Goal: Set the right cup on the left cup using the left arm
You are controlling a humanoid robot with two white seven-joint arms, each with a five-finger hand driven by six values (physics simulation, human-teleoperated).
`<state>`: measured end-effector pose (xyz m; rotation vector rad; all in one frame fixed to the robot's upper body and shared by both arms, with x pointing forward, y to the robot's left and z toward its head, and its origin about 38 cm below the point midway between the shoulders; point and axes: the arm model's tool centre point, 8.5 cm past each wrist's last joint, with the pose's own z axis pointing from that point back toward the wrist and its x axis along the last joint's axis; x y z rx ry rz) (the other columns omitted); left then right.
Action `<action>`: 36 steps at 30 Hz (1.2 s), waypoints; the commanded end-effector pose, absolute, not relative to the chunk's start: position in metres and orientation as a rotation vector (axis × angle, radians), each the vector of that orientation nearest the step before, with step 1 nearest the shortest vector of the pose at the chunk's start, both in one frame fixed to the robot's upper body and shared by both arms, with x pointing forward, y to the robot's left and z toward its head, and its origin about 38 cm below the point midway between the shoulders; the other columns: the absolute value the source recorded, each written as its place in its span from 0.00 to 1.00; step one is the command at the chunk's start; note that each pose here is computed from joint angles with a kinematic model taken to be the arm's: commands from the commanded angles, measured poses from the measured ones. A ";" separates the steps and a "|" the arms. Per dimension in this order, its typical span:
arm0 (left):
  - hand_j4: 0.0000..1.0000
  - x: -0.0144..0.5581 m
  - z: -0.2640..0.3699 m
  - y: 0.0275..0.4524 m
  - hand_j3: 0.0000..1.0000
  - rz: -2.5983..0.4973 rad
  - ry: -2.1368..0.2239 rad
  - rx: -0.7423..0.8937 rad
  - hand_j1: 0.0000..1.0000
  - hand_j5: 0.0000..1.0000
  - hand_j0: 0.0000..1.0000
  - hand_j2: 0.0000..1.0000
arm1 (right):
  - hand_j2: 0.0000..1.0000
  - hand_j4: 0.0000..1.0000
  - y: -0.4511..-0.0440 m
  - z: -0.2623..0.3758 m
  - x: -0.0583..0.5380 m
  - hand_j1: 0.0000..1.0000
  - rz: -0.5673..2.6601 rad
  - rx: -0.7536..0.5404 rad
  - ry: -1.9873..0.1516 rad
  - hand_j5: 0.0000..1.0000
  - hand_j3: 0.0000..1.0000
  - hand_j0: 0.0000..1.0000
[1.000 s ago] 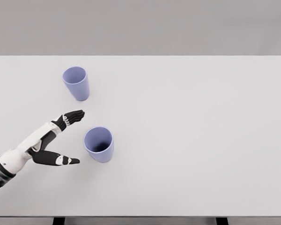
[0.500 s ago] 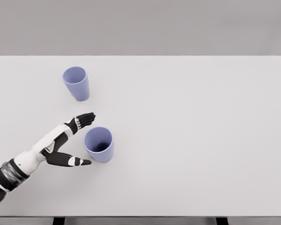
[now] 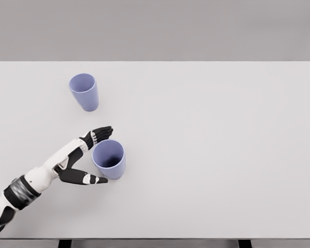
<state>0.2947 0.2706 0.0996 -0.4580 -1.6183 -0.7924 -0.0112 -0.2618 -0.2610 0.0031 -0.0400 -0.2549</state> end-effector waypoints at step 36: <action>1.00 0.300 0.097 0.259 1.00 -0.791 -1.626 -0.484 1.00 1.00 1.00 1.00 | 1.00 1.00 -0.262 -0.261 -0.011 1.00 -0.255 0.003 -0.040 1.00 1.00 1.00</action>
